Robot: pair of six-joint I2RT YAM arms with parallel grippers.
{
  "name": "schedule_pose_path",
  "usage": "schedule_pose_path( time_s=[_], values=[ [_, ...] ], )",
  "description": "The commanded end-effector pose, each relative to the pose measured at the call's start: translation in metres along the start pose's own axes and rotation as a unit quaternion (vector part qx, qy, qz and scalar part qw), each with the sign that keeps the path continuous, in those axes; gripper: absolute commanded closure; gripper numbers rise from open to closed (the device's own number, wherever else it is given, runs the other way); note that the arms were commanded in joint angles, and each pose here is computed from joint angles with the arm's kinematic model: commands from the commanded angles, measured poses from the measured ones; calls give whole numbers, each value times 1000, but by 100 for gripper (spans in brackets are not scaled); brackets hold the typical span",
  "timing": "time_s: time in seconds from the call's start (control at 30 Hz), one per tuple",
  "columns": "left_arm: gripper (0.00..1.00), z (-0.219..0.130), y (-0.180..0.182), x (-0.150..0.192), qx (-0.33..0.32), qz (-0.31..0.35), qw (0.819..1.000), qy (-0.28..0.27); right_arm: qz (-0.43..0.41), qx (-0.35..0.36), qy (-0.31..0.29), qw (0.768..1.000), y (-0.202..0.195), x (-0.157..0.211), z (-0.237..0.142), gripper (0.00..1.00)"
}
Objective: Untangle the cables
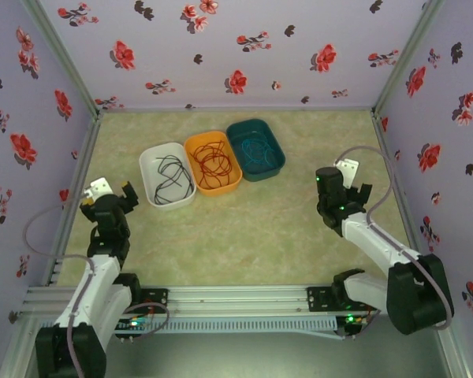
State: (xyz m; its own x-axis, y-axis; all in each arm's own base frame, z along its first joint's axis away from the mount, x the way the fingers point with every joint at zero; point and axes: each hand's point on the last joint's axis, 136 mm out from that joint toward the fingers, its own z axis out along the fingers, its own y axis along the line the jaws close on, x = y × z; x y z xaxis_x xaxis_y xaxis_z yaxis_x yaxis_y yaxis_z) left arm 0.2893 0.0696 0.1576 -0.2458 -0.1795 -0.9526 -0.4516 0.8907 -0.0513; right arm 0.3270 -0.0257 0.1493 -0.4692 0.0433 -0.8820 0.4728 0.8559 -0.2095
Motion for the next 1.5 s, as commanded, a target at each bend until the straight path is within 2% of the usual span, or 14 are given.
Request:
schedule_pose_path(
  time_s=[0.0,0.33,0.53,0.83,1.27,1.4,1.47],
  values=[
    [0,7,-13,-12,33,2,999,-34,17,-15,-32,999,8,-10,10,1],
    [0,21,-46,4,115,41,991,-48,34,-38,-70,996,15,-8,19,1],
    [0,30,-59,15,142,70,986,-49,50,-46,-89,994,8,-3,19,1],
    [0,40,-76,17,175,78,979,-74,65,-47,-95,992,-5,12,20,1],
    [0,61,-97,47,217,110,969,-33,75,-82,-118,987,-3,12,20,1],
    [0,60,-107,50,249,121,961,-22,71,-87,-121,986,-4,12,21,1],
    [0,61,-114,56,274,128,953,1,71,-94,-124,985,-4,12,21,1]
  ],
)
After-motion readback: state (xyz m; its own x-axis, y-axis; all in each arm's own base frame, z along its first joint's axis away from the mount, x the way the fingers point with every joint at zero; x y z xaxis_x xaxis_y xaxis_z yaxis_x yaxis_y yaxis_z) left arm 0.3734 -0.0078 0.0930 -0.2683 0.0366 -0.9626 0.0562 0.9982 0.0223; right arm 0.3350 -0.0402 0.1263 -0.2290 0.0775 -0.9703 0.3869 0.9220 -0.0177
